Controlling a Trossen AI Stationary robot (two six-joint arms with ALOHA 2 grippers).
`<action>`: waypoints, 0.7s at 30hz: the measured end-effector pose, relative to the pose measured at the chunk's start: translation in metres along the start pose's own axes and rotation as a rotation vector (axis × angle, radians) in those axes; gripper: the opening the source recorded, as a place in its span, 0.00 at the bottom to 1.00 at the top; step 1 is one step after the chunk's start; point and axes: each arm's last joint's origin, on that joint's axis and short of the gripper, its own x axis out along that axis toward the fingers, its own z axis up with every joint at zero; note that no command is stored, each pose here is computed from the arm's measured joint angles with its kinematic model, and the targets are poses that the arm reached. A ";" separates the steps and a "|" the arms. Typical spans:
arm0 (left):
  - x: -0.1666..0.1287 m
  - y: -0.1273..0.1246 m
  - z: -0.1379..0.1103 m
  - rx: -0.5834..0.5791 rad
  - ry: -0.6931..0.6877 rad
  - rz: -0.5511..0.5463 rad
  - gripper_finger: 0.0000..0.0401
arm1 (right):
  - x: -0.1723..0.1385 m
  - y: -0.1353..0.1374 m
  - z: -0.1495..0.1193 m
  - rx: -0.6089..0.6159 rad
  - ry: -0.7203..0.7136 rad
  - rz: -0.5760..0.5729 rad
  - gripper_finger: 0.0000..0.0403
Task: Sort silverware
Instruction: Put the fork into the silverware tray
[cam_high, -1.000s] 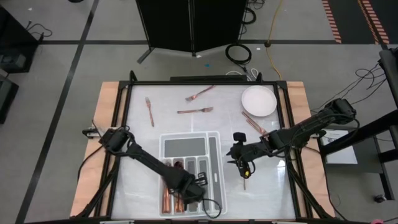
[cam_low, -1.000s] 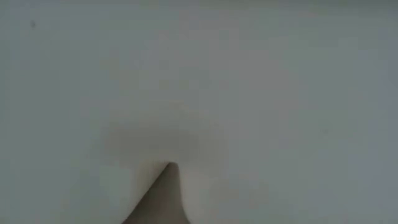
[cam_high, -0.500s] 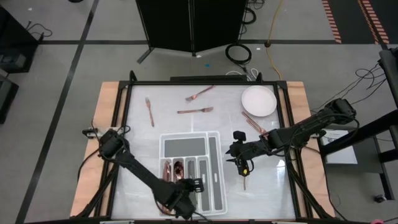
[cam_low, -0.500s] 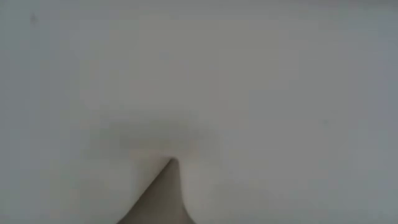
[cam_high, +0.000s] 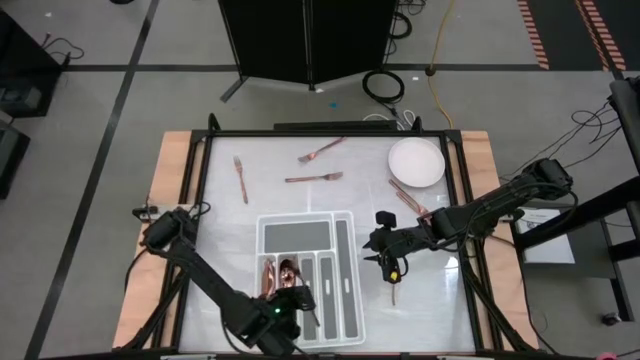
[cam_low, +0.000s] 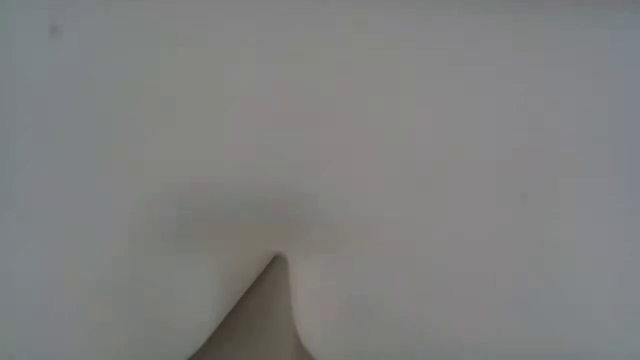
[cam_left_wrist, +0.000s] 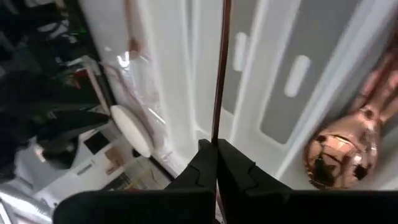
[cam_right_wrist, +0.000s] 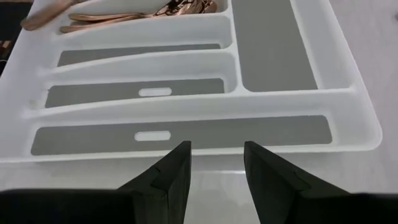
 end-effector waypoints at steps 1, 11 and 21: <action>-0.001 0.001 0.000 -0.004 -0.001 0.006 0.00 | 0.000 0.000 0.000 0.000 0.000 0.000 0.35; 0.014 -0.009 -0.034 0.109 0.111 -0.003 0.00 | 0.000 0.001 0.002 -0.002 -0.020 0.007 0.35; -0.023 0.020 -0.114 -0.227 0.164 0.047 0.00 | 0.001 -0.006 0.006 0.019 -0.047 -0.015 0.35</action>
